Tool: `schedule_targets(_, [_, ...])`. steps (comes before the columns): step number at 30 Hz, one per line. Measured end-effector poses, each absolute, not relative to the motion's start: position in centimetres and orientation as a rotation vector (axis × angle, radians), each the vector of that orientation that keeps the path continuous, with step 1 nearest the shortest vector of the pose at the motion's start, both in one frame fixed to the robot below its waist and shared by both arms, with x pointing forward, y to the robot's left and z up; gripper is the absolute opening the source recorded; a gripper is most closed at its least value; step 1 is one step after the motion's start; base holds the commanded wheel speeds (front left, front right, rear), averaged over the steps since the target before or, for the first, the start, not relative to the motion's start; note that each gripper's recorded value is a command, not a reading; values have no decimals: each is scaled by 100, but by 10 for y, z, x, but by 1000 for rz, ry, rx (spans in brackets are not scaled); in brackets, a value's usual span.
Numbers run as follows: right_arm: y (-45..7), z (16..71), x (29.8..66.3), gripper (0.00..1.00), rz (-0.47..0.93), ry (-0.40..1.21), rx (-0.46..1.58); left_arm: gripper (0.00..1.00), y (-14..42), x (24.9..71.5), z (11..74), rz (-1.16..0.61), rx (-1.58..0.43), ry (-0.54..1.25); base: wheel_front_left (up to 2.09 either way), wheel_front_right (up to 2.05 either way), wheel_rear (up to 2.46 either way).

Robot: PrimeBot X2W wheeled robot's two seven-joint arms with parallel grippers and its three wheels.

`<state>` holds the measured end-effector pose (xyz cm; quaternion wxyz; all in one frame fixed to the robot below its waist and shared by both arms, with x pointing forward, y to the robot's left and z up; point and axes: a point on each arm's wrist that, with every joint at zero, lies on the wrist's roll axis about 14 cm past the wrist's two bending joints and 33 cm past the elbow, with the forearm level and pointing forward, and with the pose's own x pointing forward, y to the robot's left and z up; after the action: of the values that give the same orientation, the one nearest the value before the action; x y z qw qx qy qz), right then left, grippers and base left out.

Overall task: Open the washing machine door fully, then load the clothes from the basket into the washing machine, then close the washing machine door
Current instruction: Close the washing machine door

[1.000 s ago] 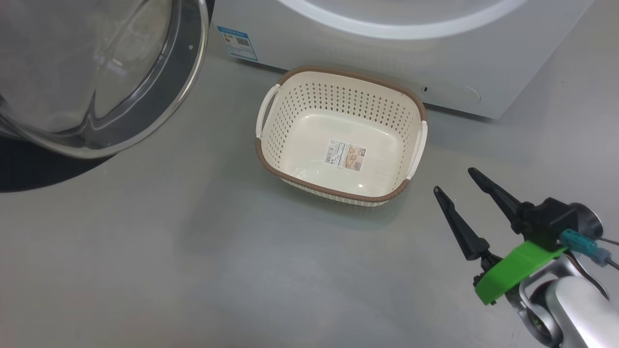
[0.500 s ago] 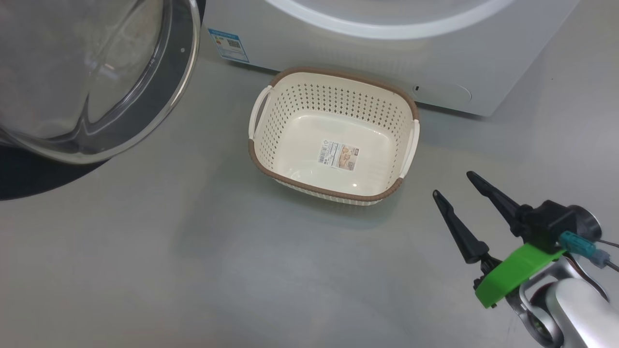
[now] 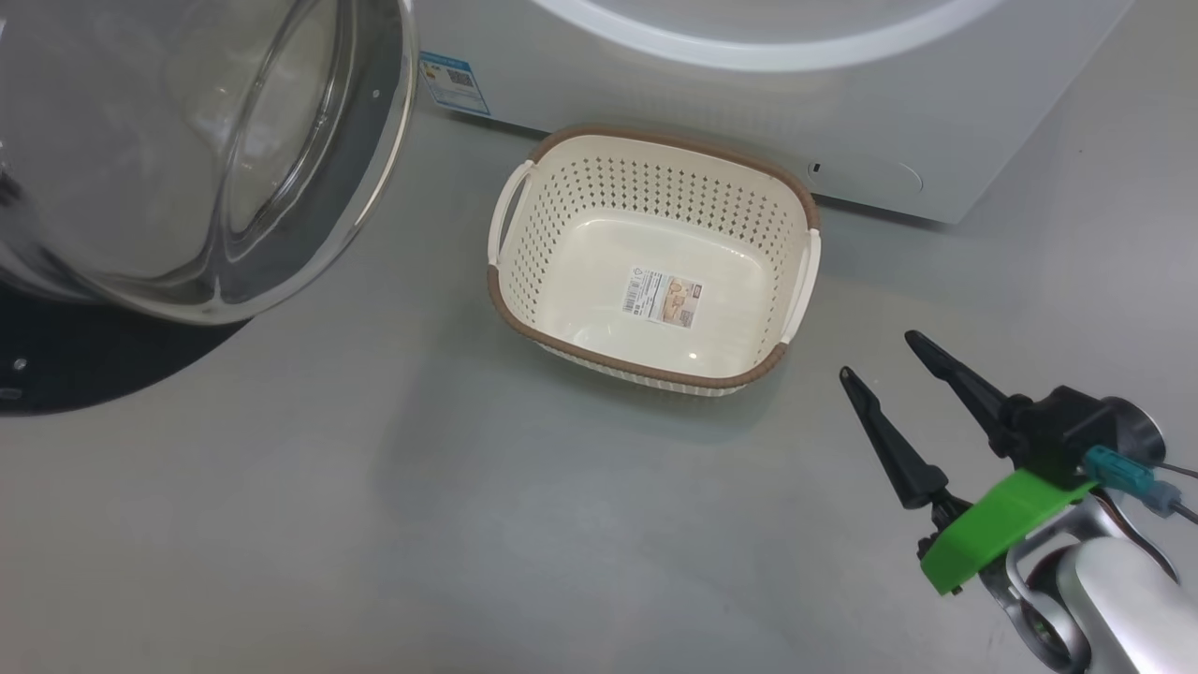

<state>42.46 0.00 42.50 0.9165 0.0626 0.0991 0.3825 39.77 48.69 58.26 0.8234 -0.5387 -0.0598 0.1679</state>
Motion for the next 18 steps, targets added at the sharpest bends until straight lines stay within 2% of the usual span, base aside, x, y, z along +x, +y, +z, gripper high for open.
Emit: schedule_targets(18, [8, 447, 412, 100, 771, 141, 165, 0, 448, 376, 589, 173, -1204, -51, 0, 0, 0])
